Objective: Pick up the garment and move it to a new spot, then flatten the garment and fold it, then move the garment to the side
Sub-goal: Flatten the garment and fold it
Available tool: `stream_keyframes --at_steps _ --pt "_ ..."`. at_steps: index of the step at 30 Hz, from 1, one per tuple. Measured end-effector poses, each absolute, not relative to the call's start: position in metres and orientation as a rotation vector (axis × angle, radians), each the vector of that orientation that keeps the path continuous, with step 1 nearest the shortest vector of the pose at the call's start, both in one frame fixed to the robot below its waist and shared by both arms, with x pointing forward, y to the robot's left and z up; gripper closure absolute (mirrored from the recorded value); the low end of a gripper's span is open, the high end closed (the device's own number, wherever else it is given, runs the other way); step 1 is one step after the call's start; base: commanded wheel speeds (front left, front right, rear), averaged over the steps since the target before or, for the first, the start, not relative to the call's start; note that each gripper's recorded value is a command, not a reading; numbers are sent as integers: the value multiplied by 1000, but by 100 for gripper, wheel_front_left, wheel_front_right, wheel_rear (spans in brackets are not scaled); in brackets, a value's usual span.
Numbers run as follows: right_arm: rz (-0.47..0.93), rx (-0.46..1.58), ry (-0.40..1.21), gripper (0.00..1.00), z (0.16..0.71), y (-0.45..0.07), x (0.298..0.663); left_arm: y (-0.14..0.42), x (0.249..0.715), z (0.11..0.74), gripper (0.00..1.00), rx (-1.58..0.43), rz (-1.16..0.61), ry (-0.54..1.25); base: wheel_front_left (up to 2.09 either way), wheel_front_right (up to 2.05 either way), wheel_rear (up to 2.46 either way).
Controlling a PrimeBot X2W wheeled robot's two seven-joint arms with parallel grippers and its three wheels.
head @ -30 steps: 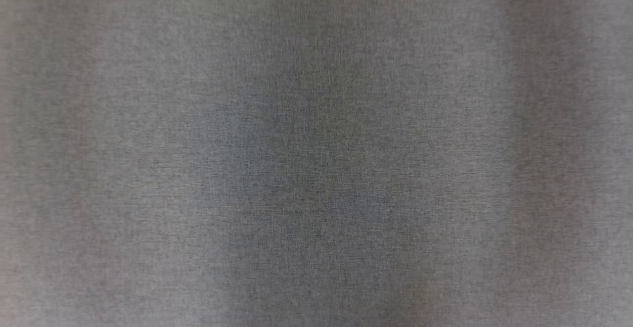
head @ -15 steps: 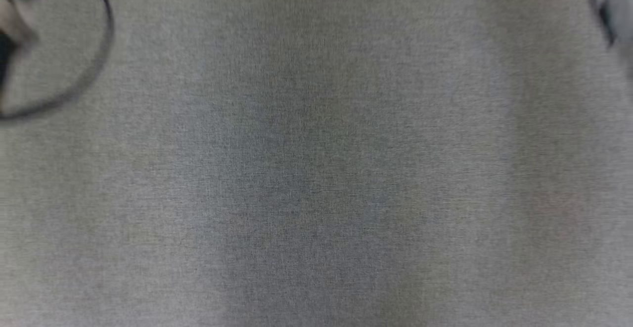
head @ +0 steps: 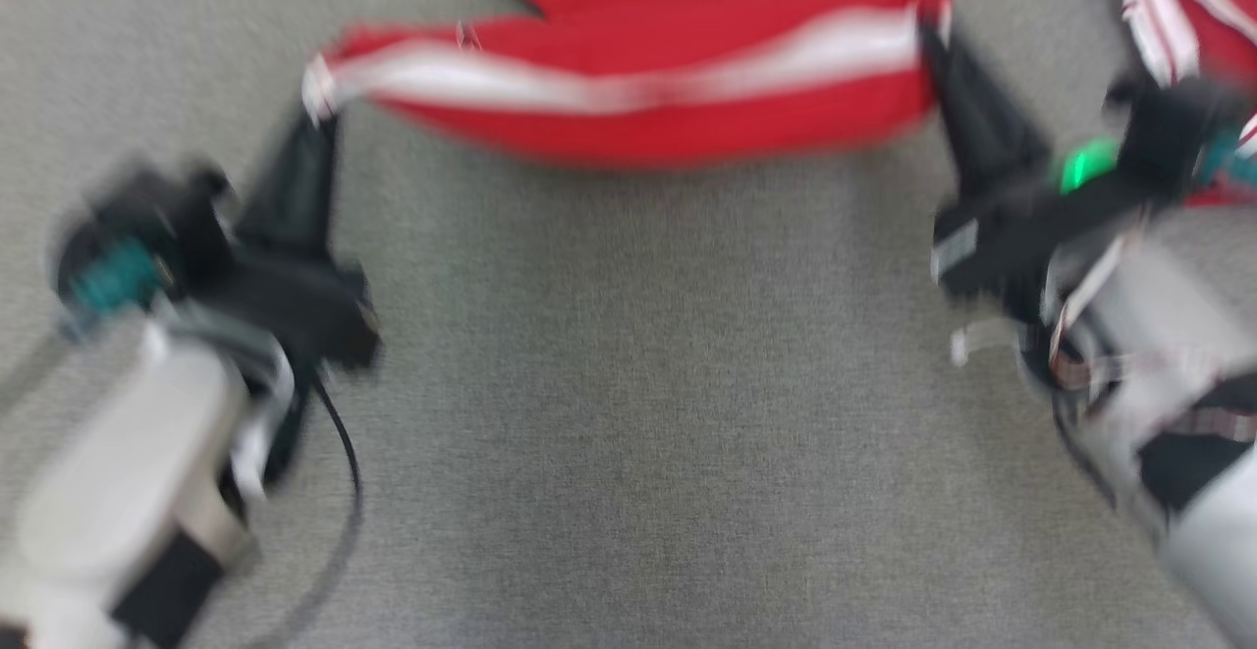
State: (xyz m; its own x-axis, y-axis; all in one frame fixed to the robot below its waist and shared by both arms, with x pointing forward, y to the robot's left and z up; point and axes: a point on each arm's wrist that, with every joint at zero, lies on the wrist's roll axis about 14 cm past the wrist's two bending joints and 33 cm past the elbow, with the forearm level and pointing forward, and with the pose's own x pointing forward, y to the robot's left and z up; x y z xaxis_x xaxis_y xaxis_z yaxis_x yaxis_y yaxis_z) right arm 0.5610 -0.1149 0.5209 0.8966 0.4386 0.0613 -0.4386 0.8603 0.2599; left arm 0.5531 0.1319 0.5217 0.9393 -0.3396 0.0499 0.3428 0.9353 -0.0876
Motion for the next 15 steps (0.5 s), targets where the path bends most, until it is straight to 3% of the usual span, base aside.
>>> stream_keyframes --at_steps 15 --pt "421 368 164 100 470 -127 430 139 433 474 100 -169 -277 119 0 0 0"
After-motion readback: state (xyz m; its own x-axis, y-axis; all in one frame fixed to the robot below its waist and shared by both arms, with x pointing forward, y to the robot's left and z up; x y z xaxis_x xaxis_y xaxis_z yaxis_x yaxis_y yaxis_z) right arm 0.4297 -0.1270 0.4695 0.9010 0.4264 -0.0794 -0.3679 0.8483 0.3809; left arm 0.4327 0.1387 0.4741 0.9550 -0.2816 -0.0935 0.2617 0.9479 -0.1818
